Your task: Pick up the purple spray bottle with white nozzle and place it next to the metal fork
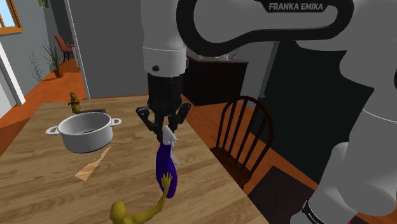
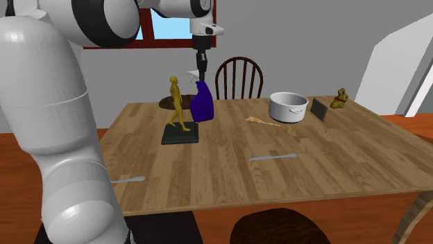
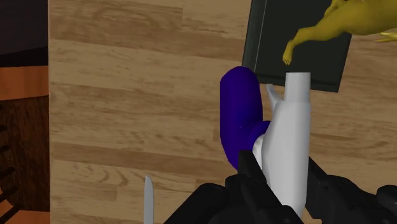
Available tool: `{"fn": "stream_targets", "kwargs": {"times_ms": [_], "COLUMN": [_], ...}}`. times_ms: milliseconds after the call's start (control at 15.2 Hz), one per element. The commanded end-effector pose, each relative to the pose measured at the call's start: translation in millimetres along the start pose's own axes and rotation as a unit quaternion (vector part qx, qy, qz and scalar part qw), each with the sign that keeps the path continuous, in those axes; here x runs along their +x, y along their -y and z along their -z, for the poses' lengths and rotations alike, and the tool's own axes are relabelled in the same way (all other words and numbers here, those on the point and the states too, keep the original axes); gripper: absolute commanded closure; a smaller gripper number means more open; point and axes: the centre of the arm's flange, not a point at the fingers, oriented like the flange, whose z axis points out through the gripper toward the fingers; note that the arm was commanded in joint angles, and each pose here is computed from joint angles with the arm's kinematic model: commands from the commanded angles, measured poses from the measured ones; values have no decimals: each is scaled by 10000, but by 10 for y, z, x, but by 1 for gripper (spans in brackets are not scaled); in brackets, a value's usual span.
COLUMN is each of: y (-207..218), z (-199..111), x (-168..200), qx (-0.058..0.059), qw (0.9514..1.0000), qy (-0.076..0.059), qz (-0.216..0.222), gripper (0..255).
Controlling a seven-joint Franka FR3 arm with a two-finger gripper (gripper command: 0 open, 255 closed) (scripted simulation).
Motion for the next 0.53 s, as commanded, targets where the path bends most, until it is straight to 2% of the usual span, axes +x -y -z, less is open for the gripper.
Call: {"fn": "stream_targets", "kwargs": {"times_ms": [0, 462], "y": [22, 19], "z": [110, 482], "x": [-256, -1101], "qx": [-1, -1], "qw": [10000, 10000], "qy": [1, 1], "qz": [-2, -2], "gripper": [255, 255]}}
